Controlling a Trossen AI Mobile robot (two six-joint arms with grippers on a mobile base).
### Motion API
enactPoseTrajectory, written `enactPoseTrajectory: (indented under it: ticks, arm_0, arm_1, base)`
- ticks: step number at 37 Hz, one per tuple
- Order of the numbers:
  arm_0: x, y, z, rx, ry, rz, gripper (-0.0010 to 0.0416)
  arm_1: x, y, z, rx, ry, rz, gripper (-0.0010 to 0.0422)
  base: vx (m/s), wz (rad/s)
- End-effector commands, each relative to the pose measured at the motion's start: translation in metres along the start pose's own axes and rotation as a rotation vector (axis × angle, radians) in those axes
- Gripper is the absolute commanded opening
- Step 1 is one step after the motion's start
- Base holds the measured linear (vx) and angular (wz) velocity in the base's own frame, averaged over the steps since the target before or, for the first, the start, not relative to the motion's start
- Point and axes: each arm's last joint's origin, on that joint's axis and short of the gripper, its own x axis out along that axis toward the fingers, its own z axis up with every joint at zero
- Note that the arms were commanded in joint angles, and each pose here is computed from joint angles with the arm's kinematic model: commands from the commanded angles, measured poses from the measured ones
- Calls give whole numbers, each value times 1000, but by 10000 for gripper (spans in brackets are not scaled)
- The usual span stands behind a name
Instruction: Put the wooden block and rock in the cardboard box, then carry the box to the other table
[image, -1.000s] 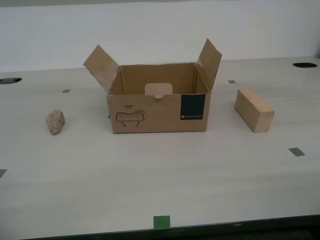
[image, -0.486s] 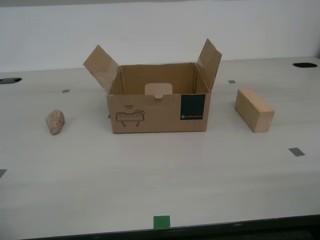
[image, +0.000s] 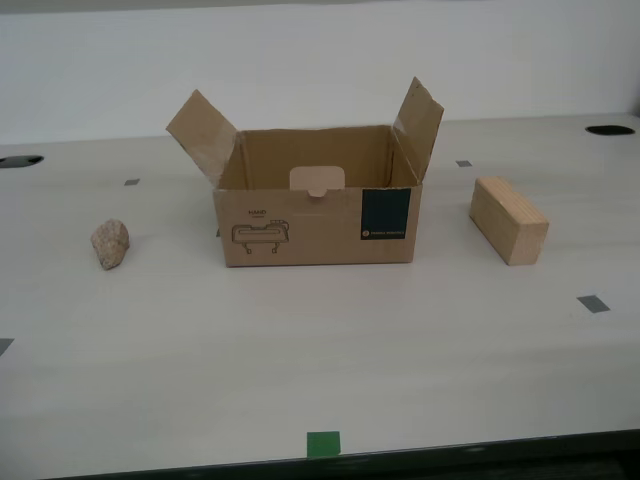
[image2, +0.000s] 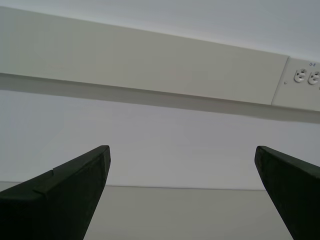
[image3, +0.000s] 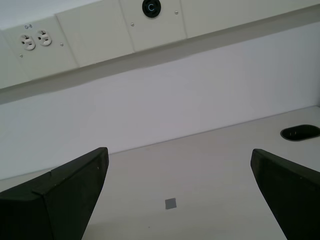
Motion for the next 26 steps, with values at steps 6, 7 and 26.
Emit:
enactPoseTrajectory:
  ticks: [6, 7, 26]
  arm_0:
    - [-1, 1, 2, -1, -9, 9, 398]
    - [-2, 1, 2, -1, -11, 9, 398]
    - [-7, 8, 30, -23, 47, -4, 399]
  arm_1:
    - [0, 0, 1, -1, -7, 1, 396]
    - [0, 0, 1, -1, -7, 1, 396]
    - [0, 0, 2, 1, -6, -1, 396]
  base:
    - [0, 0]
    - [0, 0]
    - [0, 0]
